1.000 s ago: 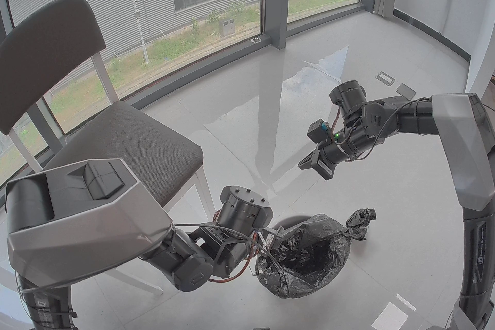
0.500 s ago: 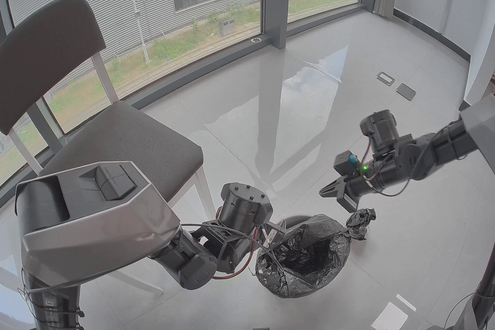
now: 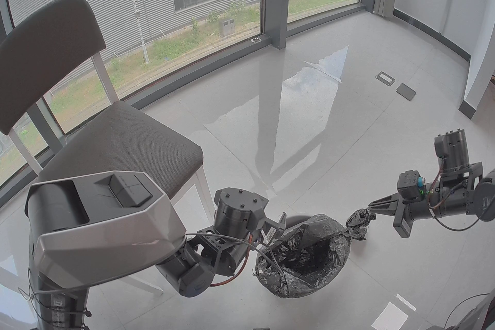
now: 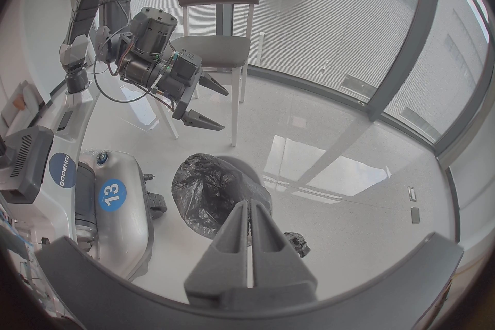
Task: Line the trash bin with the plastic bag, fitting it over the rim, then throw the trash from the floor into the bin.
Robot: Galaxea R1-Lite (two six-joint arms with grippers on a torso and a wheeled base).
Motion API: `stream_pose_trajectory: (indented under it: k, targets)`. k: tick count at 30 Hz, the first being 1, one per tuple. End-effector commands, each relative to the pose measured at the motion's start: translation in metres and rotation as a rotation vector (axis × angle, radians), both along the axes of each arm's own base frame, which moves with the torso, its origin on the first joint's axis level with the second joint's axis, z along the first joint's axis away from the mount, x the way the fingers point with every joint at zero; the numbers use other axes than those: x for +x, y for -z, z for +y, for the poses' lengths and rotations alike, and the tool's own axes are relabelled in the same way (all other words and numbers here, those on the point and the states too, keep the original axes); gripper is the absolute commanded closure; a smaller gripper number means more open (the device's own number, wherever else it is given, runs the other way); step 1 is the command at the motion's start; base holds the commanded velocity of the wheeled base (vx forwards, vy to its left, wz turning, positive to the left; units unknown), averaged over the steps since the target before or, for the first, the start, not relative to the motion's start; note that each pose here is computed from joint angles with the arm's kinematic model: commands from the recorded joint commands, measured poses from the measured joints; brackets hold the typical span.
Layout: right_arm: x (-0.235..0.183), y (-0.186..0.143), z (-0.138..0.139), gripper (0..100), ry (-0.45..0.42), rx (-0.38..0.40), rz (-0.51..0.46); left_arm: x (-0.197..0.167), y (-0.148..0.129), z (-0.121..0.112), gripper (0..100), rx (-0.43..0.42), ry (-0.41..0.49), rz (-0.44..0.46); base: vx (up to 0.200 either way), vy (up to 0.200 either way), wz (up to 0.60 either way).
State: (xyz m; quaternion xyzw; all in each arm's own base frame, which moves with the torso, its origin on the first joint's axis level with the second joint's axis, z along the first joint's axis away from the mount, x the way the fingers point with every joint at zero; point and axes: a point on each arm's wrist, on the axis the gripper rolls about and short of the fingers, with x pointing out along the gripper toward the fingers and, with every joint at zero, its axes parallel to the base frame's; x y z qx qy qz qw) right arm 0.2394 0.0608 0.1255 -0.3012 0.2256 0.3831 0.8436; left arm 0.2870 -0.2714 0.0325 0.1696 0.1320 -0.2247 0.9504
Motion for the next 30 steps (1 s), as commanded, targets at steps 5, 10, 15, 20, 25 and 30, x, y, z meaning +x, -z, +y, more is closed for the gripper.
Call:
stream_pose_trajectory:
  k: [5, 10, 15, 20, 25, 30]
  targets:
    - [-0.025, -0.004, -0.008, 100, 0.014, 0.008, -0.029, 0.002, 0.014, -0.006, 0, -0.042, 0.02, -0.101, 0.0, 0.0, 0.0]
    - [-0.032, -0.004, -0.01, 100, 0.013, 0.009, -0.028, 0.009, 0.029, -0.006, 0, 0.002, -0.024, -0.158, 0.2, 0.0, 0.0]
    - [-0.034, -0.003, -0.01, 100, 0.012, 0.008, -0.026, -0.005, 0.028, -0.009, 0, 0.017, 0.008, -0.147, 0.04, 0.0, 0.0]
    - [-0.035, -0.002, -0.009, 100, 0.006, 0.006, -0.021, -0.006, 0.032, -0.008, 0, 0.063, 0.016, -0.139, 0.0, 0.0, 0.0]
    - [-0.037, 0.001, -0.01, 100, 0.006, 0.002, -0.01, 0.003, 0.046, 0.0, 0, 0.174, 0.014, -0.132, 0.0, 0.0, 0.0]
    - [-0.041, -0.001, -0.004, 100, -0.023, 0.008, -0.016, 0.012, 0.059, -0.002, 0, 0.273, 0.045, -0.129, 0.0, 0.0, 0.0]
